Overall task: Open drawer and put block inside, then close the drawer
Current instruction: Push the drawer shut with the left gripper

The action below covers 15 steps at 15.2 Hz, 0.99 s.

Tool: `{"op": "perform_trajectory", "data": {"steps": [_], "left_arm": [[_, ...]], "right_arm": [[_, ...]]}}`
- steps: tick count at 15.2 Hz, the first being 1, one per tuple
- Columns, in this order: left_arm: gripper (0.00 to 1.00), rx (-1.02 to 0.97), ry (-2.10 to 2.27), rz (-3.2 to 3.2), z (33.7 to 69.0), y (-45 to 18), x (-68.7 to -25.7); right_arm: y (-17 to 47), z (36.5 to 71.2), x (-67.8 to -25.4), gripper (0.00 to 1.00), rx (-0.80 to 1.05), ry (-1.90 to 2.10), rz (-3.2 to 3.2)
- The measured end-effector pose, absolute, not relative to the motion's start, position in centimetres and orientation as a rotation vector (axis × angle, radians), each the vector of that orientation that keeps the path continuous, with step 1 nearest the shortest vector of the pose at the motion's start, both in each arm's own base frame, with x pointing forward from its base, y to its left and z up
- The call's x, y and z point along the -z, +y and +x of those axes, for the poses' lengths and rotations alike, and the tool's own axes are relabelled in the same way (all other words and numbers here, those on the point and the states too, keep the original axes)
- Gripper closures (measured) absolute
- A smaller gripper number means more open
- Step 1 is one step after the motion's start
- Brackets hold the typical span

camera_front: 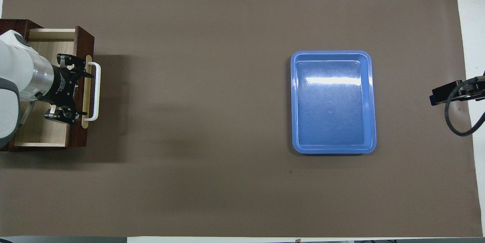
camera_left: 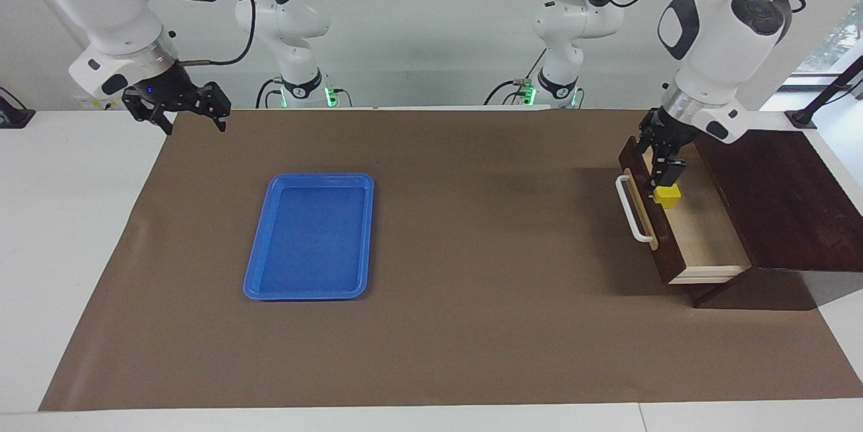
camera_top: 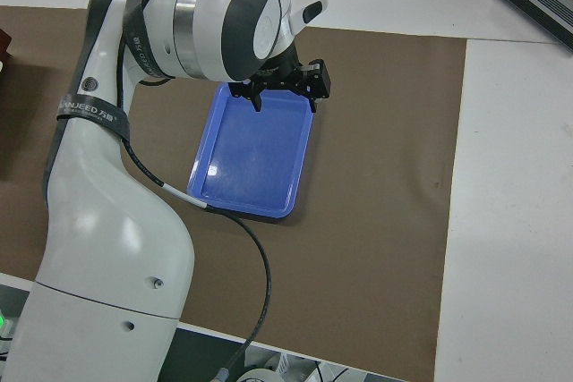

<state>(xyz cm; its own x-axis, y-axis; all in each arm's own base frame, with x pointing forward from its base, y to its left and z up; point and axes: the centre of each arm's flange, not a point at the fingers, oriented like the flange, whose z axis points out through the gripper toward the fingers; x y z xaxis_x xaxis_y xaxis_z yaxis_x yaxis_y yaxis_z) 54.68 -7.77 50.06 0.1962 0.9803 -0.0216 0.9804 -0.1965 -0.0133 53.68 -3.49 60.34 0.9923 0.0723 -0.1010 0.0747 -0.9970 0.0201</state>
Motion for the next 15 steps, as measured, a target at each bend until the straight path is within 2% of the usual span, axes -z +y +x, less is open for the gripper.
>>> {"op": "perform_trajectory", "data": {"steps": [4,10,15], "left_arm": [[0.0,0.018,2.004,2.461,54.3,-7.3,-47.1],[0.0,-0.139,1.986,2.535,55.4,-6.1,-45.8],[0.0,-0.171,2.009,2.541,55.9,-5.0,-45.1]], "right_arm": [[-3.5,53.6,-60.5,0.0,0.155,0.115,3.112],[-3.6,53.6,-60.5,0.0,0.157,0.111,3.112],[-3.6,53.6,-60.5,0.0,0.157,0.111,3.112]]}}
